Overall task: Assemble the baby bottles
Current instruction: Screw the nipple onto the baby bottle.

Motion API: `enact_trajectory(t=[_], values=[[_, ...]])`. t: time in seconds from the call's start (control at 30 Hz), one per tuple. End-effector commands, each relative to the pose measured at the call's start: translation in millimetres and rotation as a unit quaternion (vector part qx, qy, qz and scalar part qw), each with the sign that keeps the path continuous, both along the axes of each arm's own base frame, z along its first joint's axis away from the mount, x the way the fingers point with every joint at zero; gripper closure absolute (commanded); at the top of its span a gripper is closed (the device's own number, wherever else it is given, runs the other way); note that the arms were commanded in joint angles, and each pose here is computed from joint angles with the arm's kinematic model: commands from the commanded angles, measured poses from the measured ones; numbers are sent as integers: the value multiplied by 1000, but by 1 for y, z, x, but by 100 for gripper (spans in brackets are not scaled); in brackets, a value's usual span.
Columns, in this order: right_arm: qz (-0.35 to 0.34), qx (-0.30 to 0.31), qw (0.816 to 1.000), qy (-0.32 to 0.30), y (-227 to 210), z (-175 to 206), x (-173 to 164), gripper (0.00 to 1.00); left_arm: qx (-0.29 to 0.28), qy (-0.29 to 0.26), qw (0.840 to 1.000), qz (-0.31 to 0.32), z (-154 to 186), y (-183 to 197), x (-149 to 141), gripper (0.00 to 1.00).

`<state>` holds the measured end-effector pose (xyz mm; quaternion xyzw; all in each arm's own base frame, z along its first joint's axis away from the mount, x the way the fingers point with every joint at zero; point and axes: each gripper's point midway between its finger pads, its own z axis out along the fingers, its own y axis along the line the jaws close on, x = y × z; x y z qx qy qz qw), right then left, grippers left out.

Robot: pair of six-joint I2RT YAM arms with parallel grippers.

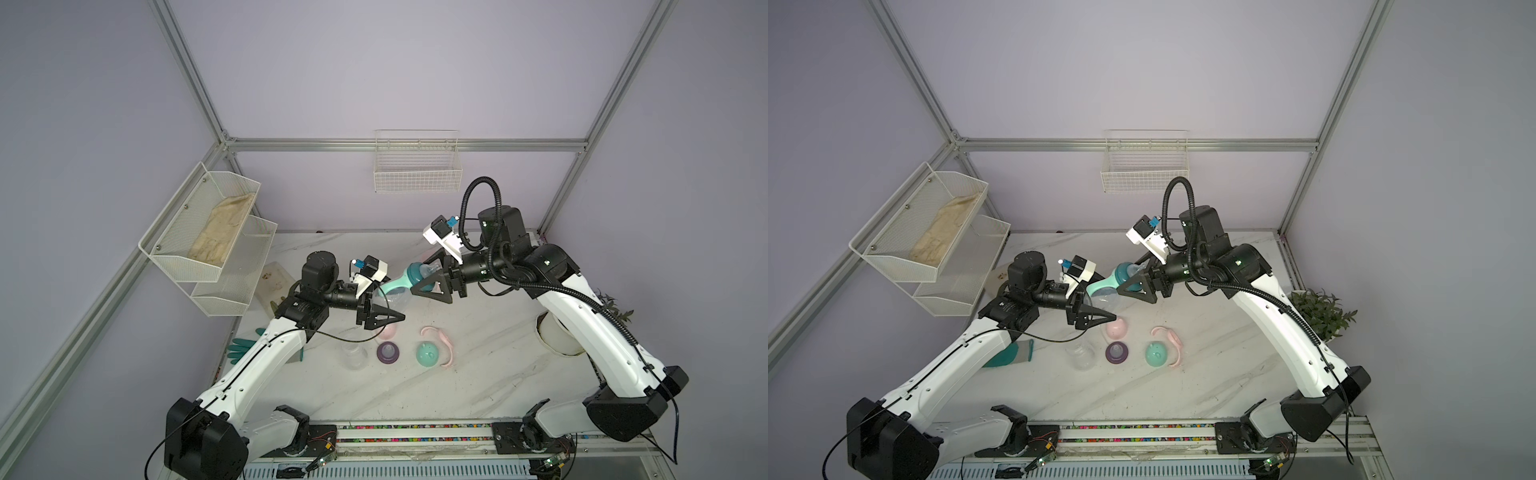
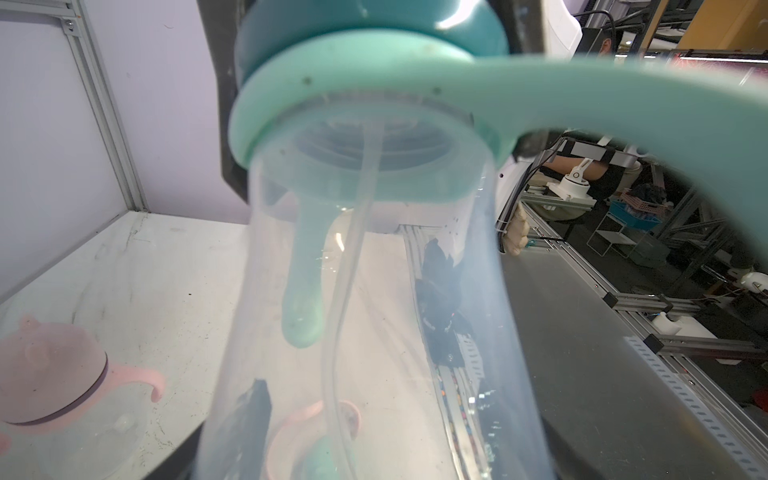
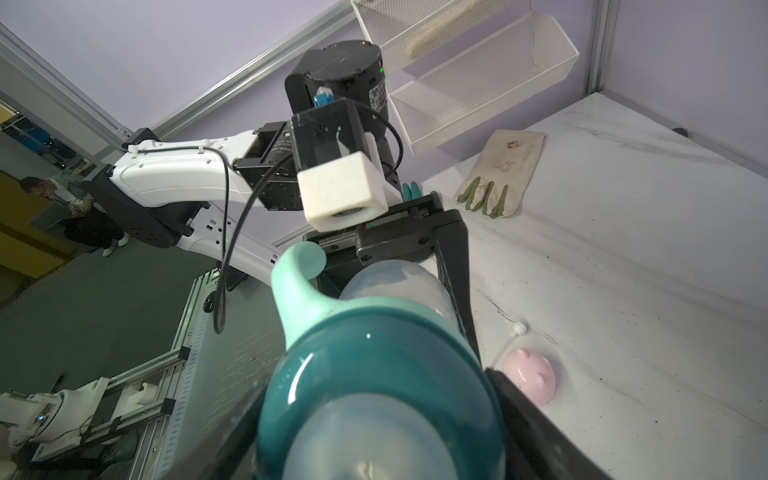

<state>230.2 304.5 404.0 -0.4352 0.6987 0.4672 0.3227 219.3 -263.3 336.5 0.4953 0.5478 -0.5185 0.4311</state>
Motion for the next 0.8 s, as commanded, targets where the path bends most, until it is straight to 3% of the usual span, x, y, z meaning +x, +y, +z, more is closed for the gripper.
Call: enact_trajectory(t=[0.0, 0.1, 0.27, 0.77], values=[[12, 13, 1000, -12, 4, 8, -1, 27, -27, -61, 998, -7, 40, 0, -5, 100], [10, 14, 1000, -13, 4, 9, -1, 30, -26, -63, 998, -3, 39, 0, -4, 100], [-5, 8, 999, -33, -2, 12, -1, 17, -24, -58, 998, -2, 35, 0, -2, 100], [-20, 15, 998, -50, -14, 24, 2, 15, -22, -55, 998, -3, 35, 0, -2, 100]])
